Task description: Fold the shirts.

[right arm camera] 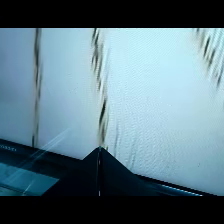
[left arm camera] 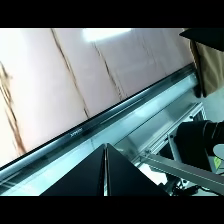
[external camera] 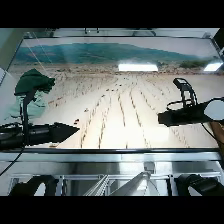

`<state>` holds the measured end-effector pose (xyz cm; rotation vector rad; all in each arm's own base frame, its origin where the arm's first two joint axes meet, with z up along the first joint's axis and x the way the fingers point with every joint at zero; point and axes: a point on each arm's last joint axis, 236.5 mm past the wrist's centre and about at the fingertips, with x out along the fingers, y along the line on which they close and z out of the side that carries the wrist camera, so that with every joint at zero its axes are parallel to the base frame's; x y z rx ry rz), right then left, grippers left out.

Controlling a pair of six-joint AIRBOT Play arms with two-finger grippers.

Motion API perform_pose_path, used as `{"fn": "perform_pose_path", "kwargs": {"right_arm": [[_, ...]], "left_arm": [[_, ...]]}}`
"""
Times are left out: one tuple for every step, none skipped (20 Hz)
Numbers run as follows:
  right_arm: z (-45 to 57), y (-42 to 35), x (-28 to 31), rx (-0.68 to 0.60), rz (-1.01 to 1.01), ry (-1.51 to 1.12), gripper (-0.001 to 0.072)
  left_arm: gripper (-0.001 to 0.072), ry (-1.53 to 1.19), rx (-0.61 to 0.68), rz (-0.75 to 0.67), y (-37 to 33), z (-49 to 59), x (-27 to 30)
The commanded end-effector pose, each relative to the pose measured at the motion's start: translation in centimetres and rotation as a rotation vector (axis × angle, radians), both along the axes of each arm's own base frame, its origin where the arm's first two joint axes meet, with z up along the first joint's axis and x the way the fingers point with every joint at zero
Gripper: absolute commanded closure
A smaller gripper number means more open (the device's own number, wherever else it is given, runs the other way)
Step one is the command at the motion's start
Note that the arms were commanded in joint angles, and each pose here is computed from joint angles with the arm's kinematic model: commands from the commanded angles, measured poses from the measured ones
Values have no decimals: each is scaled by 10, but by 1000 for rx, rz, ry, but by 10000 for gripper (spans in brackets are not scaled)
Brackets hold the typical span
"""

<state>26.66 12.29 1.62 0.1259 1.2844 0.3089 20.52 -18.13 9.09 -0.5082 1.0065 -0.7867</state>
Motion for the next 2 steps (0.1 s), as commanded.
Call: {"fn": "perform_pose_path", "kwargs": {"right_arm": [[-1, 0, -1, 0, 1, 1, 692], [-1, 0, -1, 0, 1, 1, 692]], "left_arm": [[687, -25, -1, 11, 1, 4, -1], [688, -21, -1, 7, 0, 4, -2]]}}
